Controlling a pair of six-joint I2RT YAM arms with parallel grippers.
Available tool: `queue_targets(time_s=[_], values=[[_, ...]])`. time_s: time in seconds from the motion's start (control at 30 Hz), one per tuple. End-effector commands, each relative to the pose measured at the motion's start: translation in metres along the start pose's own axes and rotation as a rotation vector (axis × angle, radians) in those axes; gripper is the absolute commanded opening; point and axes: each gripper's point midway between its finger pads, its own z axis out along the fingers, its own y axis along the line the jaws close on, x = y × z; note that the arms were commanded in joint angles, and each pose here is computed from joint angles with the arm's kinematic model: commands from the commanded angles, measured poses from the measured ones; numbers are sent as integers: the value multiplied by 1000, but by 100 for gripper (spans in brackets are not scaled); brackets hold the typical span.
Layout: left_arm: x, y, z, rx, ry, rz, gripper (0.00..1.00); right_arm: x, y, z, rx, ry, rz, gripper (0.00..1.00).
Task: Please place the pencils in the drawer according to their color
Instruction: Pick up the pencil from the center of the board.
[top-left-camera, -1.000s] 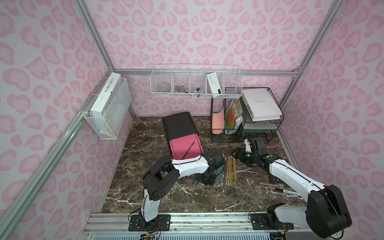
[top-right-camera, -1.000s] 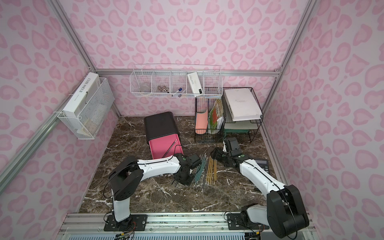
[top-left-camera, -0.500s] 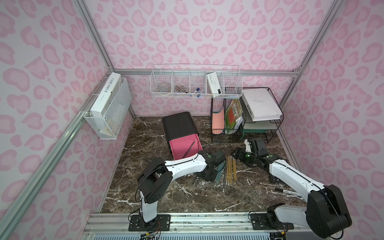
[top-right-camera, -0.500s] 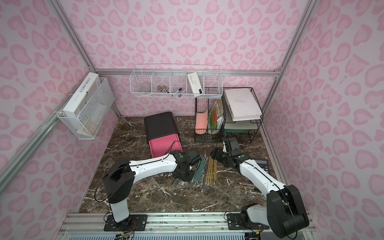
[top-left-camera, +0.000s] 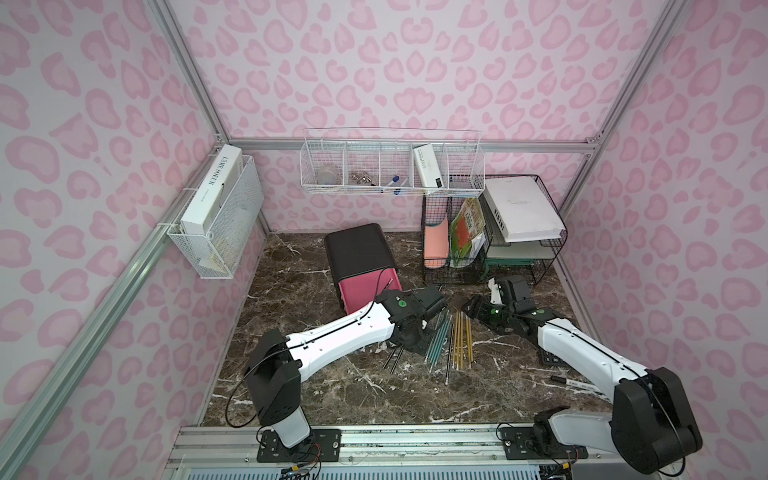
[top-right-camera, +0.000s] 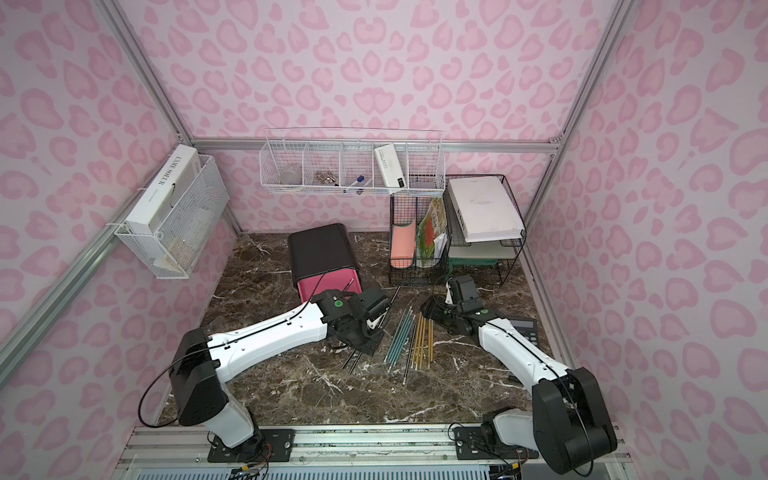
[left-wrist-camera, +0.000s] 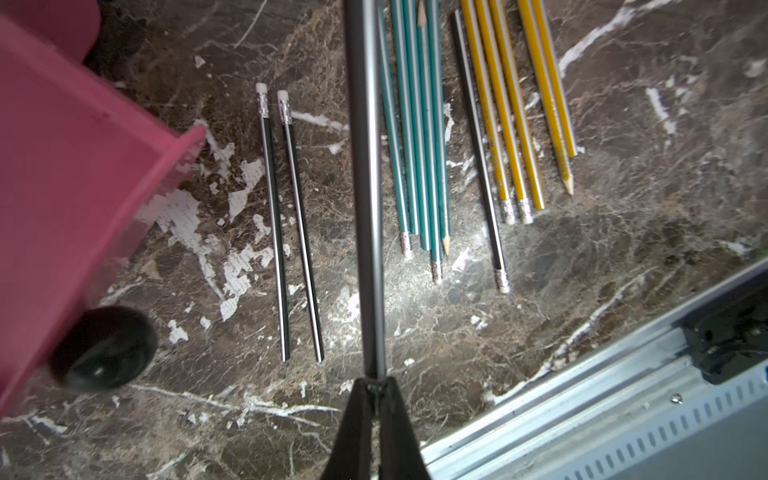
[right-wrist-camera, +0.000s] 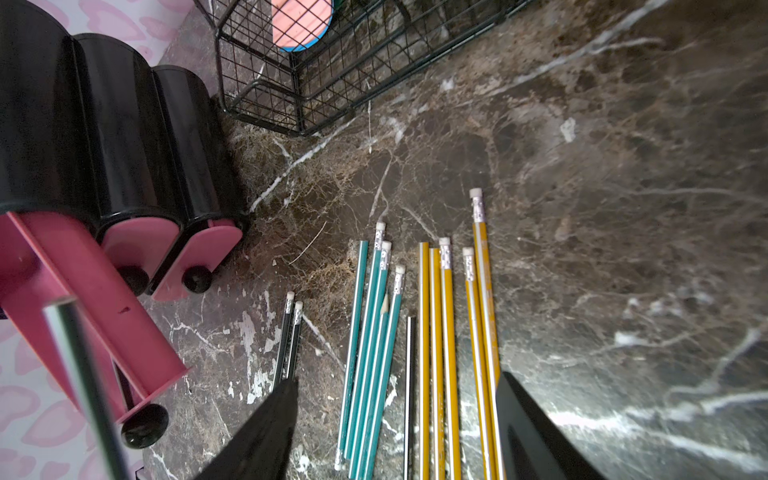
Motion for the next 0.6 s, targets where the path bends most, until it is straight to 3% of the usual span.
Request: queue_targets(time_s=[0.0, 0.2, 0.57], values=[[11, 8, -20, -15, 18, 4, 0, -5, 7, 0, -22, -12, 0, 67], [24, 42, -54, -136, 22, -11, 0, -7, 10, 3, -38, -17, 8, 67], [53, 105, -79, -193, 69, -80, 0, -10, 24, 13, -63, -10, 12, 67]])
